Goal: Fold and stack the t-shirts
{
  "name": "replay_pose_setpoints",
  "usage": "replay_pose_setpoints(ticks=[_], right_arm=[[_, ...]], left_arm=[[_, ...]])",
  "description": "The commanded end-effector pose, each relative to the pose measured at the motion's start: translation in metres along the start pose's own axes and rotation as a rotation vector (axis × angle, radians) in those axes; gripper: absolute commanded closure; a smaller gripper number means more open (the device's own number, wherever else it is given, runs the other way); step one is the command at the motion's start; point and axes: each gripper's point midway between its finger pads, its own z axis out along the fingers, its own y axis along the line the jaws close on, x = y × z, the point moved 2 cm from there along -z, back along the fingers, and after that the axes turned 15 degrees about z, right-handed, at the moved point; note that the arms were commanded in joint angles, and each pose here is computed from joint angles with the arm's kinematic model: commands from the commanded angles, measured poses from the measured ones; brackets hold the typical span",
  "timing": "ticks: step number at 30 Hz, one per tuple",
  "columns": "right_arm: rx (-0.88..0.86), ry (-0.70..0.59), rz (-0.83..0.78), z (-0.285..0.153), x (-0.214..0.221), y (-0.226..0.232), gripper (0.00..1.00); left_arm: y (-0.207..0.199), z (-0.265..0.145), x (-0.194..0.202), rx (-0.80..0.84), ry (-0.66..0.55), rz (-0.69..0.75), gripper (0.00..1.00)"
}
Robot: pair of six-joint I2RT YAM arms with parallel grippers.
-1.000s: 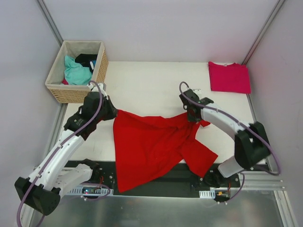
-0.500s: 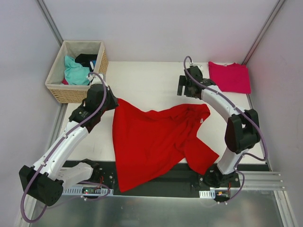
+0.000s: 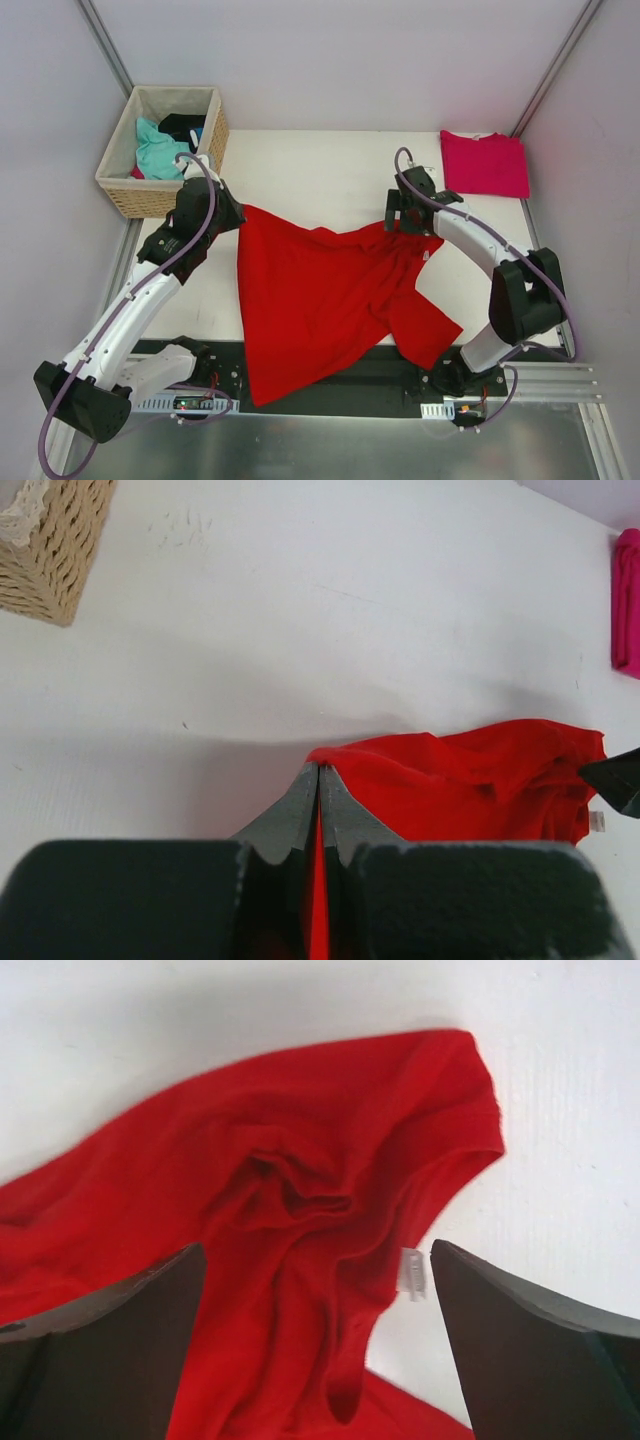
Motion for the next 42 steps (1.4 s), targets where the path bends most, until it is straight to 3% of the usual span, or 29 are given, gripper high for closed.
replay_pose_setpoints(ticks=[1, 7, 8, 11, 21, 23, 28, 31, 39, 42], right_arm=[[0.024, -0.008, 0.047, 0.013, -0.004, -0.011, 0.03], [0.049, 0.038, 0.054, 0.034, -0.001, -0.011, 0.2], [0.049, 0.049, 0.053, 0.038, 0.0, -0.009, 0.3], [0.045, 0.066, 0.058, 0.043, 0.002, -0.005, 0.47], [0.065, 0.075, 0.063, 0.053, 0.002, -0.006, 0.78], [0.07, 0.081, 0.068, 0.054, 0.003, -0.007, 0.98], [0.054, 0.079, 0.076, 0.043, -0.001, -0.005, 0.99], [0.014, 0.015, 0.054, 0.012, -0.02, 0.002, 0.99], [-0.346, -0.437, 0.016, -0.192, -0.107, 0.02, 0.99], [-0.429, -0.492, -0.022, -0.24, -0.114, 0.015, 0.99]], left_arm=[[-0.002, -0.006, -0.003, 0.012, 0.009, -0.045, 1.0], [0.0, -0.004, 0.006, 0.002, 0.041, -0.049, 1.0], [0.0, -0.004, 0.005, 0.004, 0.04, -0.05, 1.0], [0.001, -0.004, 0.004, -0.004, 0.039, -0.044, 1.0], [0.004, -0.005, 0.0, -0.014, 0.03, -0.032, 1.0], [0.005, -0.005, -0.001, -0.015, 0.027, -0.032, 1.0], [0.006, -0.009, -0.004, -0.017, 0.017, -0.034, 1.0], [0.004, -0.016, -0.013, -0.003, -0.005, -0.029, 1.0], [0.008, -0.061, -0.065, 0.007, -0.165, 0.032, 1.0], [0.01, -0.087, -0.079, 0.026, -0.242, 0.019, 1.0]])
